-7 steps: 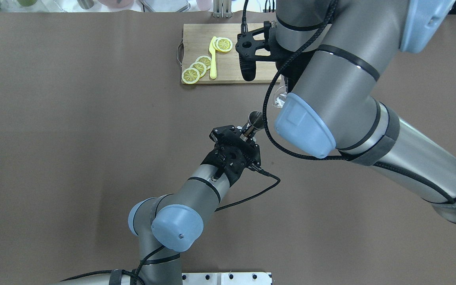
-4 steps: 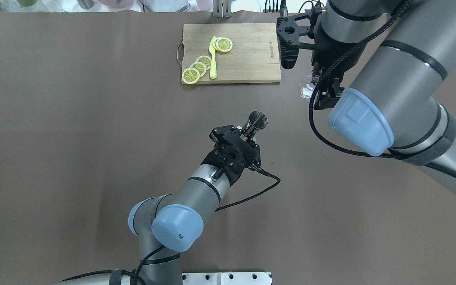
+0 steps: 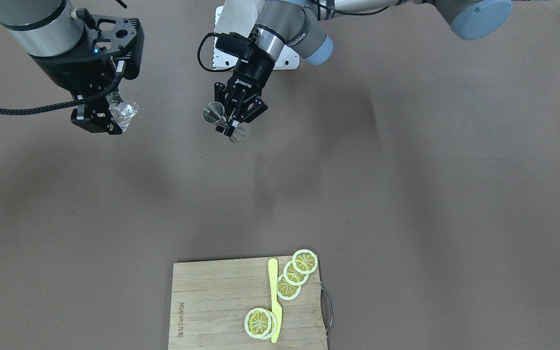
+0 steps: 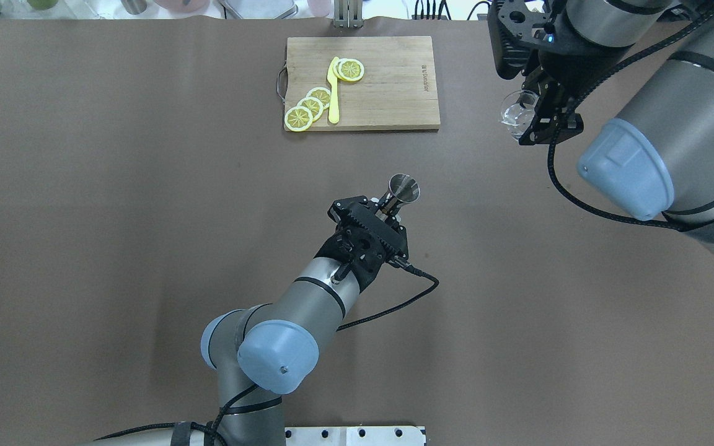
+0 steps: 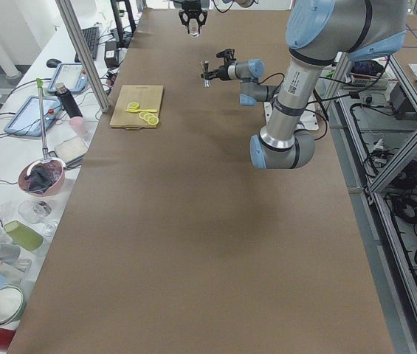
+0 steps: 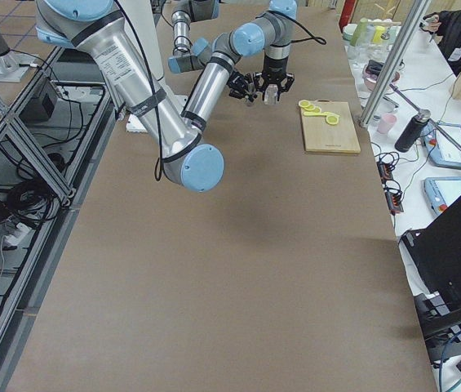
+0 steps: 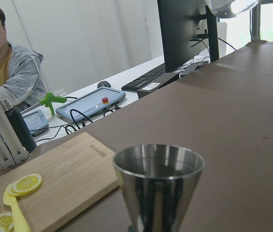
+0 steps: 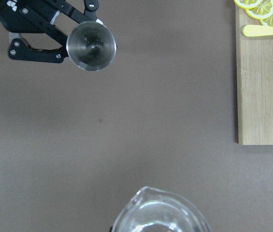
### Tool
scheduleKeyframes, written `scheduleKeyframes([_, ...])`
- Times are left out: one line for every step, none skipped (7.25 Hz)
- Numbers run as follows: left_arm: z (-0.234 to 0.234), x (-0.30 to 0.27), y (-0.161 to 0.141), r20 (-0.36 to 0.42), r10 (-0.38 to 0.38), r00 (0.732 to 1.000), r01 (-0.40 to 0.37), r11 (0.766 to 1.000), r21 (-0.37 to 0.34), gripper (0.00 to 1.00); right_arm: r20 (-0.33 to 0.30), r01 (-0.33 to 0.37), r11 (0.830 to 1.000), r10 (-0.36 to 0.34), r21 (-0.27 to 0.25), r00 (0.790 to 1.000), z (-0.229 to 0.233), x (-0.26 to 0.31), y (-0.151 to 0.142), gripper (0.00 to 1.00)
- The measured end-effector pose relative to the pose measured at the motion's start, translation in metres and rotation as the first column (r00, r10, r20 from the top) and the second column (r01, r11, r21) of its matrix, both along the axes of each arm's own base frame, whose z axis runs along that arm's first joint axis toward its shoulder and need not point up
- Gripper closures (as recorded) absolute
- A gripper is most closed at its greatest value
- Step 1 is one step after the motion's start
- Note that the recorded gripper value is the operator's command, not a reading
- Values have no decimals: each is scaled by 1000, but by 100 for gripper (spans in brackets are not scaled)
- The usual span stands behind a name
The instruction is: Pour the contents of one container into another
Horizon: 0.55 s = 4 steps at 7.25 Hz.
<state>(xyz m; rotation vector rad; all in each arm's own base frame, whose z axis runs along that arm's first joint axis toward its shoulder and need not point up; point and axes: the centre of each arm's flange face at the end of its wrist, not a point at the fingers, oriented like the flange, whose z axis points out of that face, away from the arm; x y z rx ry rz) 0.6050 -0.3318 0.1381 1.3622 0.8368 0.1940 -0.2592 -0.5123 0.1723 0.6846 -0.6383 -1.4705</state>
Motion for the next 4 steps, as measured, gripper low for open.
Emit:
scheduleKeyframes([0, 0, 0, 0, 0, 1000, 0, 1000, 0, 100, 34, -4, 1000, 4, 13, 999, 14, 8, -2, 100])
scheduleKeyframes([0, 0, 0, 0, 0, 1000, 0, 1000, 0, 100, 72, -8, 1000, 6, 30, 997, 30, 17, -3, 100])
scheduleKeyframes([0, 0, 0, 0, 0, 1000, 0, 1000, 0, 100, 106, -18, 999, 13, 39, 994, 49, 27, -3, 100])
scheduleKeyframes([0, 0, 0, 0, 0, 1000, 0, 1000, 0, 100, 141, -35, 999, 30, 39, 990, 72, 35, 0, 100])
